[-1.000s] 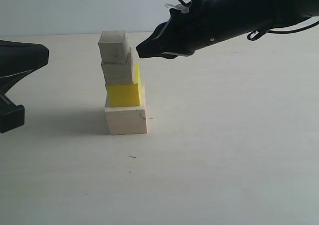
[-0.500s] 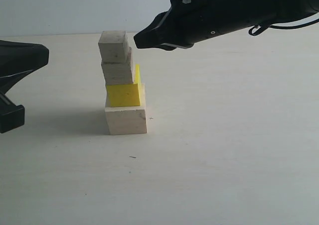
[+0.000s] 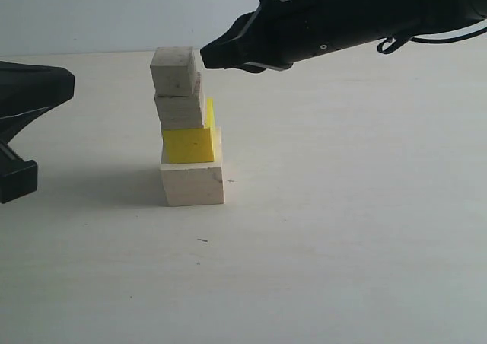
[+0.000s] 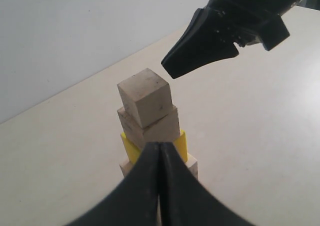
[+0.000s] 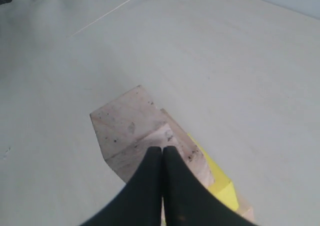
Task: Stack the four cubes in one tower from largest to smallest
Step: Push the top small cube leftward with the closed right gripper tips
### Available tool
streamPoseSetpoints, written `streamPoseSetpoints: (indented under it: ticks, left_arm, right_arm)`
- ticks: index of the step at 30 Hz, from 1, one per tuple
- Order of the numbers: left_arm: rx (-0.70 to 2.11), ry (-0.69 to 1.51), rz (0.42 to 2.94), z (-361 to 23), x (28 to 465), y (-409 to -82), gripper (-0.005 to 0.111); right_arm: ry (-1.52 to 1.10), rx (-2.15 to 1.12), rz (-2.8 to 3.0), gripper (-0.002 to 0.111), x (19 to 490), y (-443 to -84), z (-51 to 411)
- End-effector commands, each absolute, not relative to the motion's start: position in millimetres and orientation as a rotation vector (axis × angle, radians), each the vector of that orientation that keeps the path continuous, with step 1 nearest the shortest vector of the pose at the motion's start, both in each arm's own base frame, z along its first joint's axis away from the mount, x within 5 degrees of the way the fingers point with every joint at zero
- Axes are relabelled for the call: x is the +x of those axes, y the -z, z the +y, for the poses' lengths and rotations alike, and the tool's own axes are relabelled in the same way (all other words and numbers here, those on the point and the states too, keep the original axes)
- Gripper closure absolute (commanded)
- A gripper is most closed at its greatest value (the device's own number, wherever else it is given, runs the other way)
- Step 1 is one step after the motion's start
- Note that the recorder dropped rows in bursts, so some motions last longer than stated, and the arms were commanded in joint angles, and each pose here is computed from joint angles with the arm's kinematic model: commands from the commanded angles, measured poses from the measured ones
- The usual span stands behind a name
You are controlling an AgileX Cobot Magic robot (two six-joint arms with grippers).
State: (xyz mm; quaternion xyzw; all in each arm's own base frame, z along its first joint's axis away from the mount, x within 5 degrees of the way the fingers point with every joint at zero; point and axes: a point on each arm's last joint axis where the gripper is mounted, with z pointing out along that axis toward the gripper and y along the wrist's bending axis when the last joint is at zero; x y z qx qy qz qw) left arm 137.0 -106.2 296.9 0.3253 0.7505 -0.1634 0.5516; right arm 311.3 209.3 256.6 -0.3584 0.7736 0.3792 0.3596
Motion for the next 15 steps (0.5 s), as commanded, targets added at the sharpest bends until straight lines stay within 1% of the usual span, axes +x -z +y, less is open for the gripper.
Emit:
streamPoseSetpoints:
  ticks: [1,15]
  left_arm:
    - [0.759,0.393,1.773,-107.1,137.5,-296.9,0.107]
    - [0.760,0.391,1.771,-107.0,137.6,-297.0,0.107]
  right_arm:
    - [-1.000,-0.921,1.964,0.108,310.4,-260.6,210.8]
    - [-1.008,-0.921,1.962,0.108,310.0,-260.9,211.1]
